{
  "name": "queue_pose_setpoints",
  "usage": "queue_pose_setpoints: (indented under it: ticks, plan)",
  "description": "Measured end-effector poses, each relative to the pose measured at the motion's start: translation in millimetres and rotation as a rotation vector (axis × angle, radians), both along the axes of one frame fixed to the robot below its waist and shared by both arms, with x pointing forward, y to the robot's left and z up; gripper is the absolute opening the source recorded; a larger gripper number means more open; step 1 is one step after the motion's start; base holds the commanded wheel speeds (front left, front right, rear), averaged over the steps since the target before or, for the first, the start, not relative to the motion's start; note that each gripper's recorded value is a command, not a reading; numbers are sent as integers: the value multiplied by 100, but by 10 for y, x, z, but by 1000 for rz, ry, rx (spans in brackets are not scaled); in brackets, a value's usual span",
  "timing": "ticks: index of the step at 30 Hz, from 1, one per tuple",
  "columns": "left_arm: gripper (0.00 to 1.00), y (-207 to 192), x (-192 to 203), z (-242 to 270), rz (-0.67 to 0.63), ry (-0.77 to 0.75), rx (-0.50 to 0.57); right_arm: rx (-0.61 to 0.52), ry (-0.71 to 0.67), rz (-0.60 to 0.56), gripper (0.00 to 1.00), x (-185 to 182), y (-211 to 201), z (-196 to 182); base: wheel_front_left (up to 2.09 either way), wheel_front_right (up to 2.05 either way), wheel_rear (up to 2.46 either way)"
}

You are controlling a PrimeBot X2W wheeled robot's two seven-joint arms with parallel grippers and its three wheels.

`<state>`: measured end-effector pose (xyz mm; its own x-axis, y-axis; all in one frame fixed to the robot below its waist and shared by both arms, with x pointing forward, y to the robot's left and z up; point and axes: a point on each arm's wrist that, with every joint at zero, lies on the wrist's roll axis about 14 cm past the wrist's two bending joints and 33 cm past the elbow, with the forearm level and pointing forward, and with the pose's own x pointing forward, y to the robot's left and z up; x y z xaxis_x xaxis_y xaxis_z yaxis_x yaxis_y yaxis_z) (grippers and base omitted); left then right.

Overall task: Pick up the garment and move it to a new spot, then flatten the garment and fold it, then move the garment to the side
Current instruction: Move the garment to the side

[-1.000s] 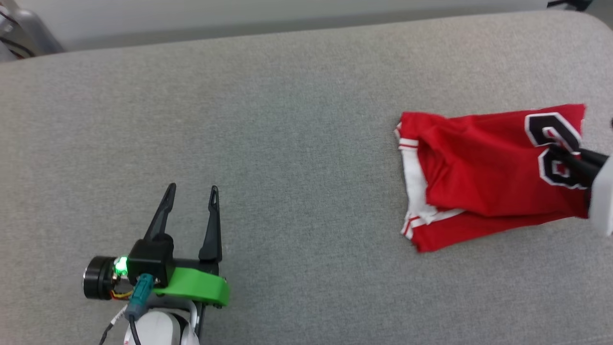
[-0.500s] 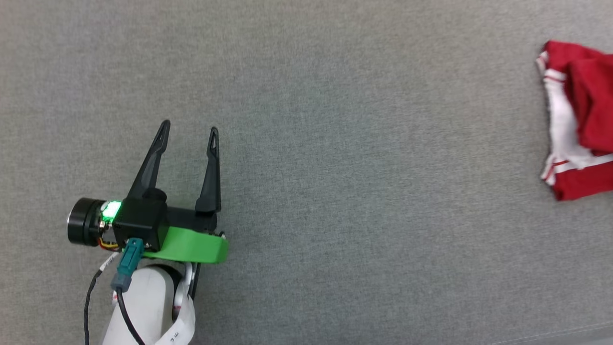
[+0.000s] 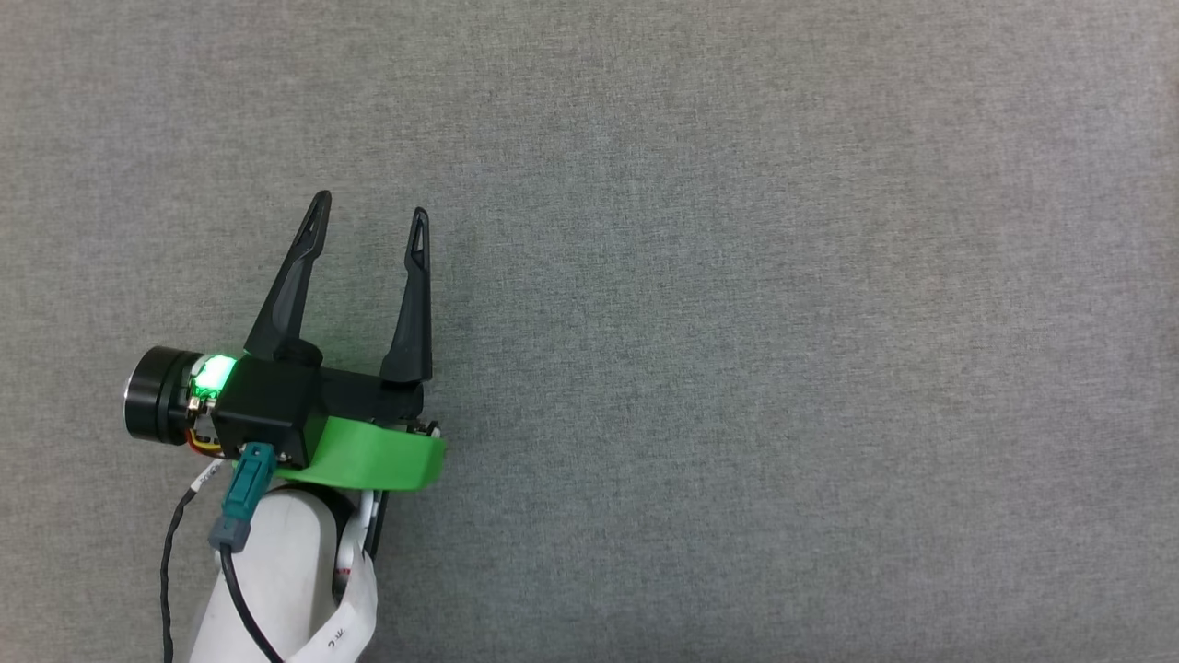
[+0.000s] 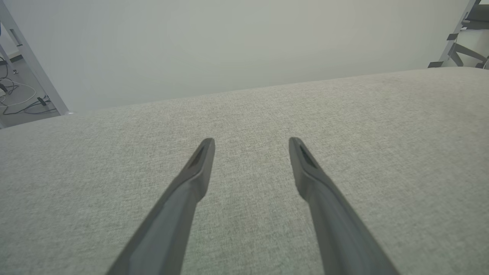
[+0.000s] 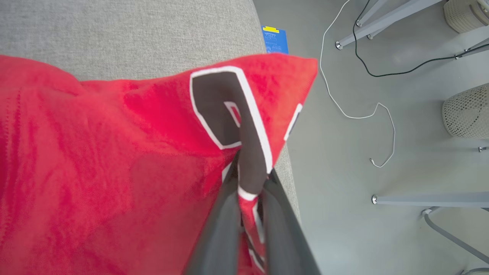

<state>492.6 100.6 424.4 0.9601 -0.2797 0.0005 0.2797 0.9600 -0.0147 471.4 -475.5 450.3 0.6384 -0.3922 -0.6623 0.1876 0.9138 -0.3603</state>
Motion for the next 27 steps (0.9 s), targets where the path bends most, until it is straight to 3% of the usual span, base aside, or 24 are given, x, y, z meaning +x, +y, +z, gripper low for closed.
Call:
queue_pose_setpoints:
  ticks: [2, 3, 4, 12, 21, 27]
  plan:
    - [100, 6, -5, 17, 1, -3, 2, 7, -11, -13, 0, -1, -8, -4, 0, 0, 0]
    - [100, 5, -7, 36, 1, -7, 3, 9, -18, -20, 36, -11, -16, -2, 0, 0, 0]
    - [100, 3, -12, 55, 0, -10, 3, 2, -24, -22, 100, -23, -25, 10, 0, 0, 0]
    - [100, 0, -133, 248, 5, -33, 8, -51, -188, 52, 100, 41, 66, 374, 0, 0, 0]
    - [100, 137, -478, 435, 53, -29, 7, -162, -653, 294, 100, 228, 566, 1310, 0, 0, 0]
    - [100, 287, -633, 608, 100, -58, 14, -149, -929, 406, 100, 229, 1087, 1711, 0, 0, 0]
